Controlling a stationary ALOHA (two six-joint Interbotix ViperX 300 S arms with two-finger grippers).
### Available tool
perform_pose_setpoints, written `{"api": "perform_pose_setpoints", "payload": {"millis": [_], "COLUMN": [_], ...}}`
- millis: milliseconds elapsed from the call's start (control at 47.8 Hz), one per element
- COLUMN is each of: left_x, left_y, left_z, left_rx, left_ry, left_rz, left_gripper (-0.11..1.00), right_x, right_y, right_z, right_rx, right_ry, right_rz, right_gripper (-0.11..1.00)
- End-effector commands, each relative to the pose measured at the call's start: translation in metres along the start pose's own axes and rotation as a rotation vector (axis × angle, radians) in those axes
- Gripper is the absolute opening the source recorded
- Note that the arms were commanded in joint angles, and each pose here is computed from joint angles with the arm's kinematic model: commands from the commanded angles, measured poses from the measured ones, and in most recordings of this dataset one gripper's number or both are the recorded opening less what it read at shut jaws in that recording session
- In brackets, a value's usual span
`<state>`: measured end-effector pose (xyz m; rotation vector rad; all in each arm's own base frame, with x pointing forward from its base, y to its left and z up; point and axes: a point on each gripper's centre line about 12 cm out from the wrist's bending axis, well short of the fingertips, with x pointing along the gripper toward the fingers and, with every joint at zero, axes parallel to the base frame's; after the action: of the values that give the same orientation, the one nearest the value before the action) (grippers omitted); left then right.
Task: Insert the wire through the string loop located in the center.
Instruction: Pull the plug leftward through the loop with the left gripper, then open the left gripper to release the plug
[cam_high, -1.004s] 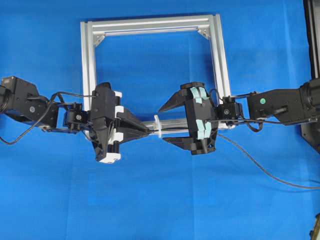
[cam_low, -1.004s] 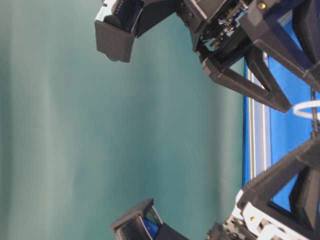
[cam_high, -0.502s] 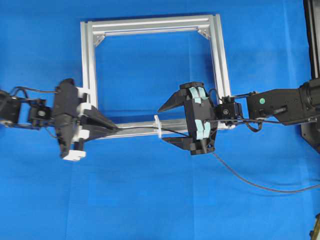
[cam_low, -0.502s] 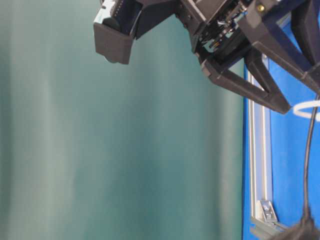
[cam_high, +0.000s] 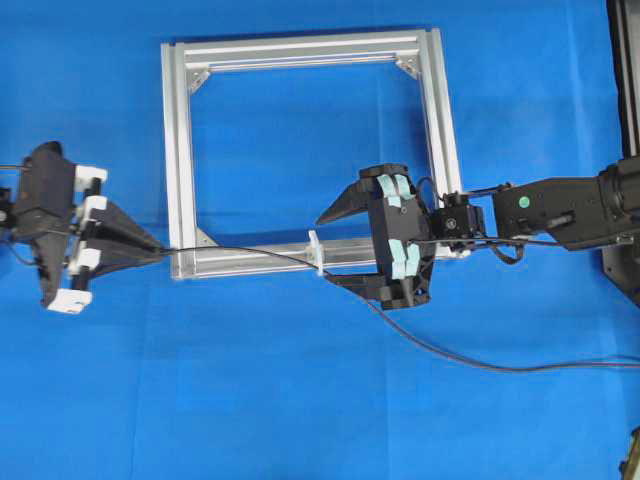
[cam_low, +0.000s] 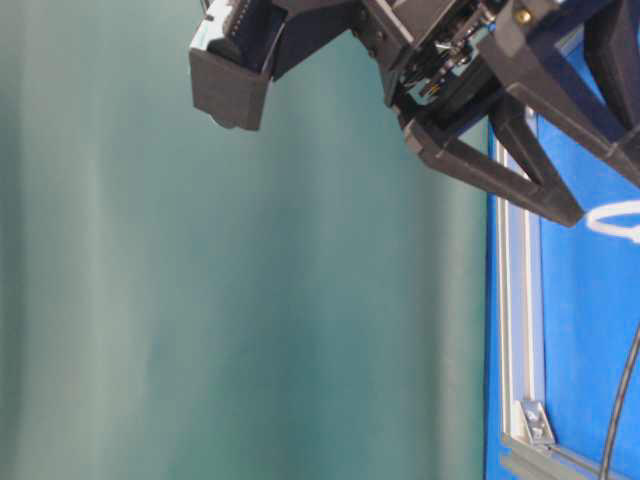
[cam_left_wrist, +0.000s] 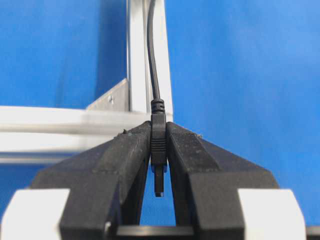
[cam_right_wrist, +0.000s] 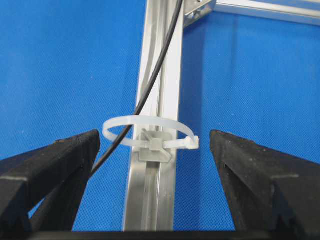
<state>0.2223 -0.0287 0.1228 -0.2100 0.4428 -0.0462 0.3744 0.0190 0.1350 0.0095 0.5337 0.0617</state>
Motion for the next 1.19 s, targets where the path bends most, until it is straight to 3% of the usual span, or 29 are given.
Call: {"api": "perform_pose_setpoints", "payload": {"millis": [0, 397, 669, 732, 878, 962, 1171], "left_x": [-0.003, 0.0056, 0.0044, 0.005, 0.0054, 0.0054, 0.0055], "left_y": [-0.0022, -0.0032, 0.0002, 0.0014, 0.0016, 0.0026, 0.0041], "left_z": [0.0035, 0.0014, -0.0042, -0.0034, -0.0051, -0.0053, -0.0043], "left_rx": [0.002, 0.031, 0.023, 0.015, 0.017, 0.014, 0.012], "left_ry": [-0.013, 0.058, 0.1, 0.1, 0.12, 0.127, 0.125], "left_rz": [-0.011, 0.0, 0.016, 0.022, 0.025, 0.03, 0.037], "left_gripper": [0.08, 0.08, 0.1, 0.23, 0.69, 0.87, 0.89], "right_x": [-0.0011, -0.0012, -0.001, -0.001, -0.001, -0.0016, -0.0057], "right_y": [0.0002, 0.0003, 0.0003, 0.0002, 0.0001, 0.0001, 0.0003], "right_z": [0.012, 0.0122, 0.0128, 0.0128, 0.0117, 0.0116, 0.0156], "right_rx": [0.001, -0.001, -0.001, 0.001, 0.001, 0.001, -0.001], "right_ry": [-0.034, -0.035, -0.037, -0.037, -0.028, -0.022, -0.032], "right_rz": [0.001, 0.001, 0.001, 0.001, 0.0, -0.001, 0.0], "right_gripper": [0.97, 0.97, 0.97, 0.97, 0.97, 0.97, 0.97]}}
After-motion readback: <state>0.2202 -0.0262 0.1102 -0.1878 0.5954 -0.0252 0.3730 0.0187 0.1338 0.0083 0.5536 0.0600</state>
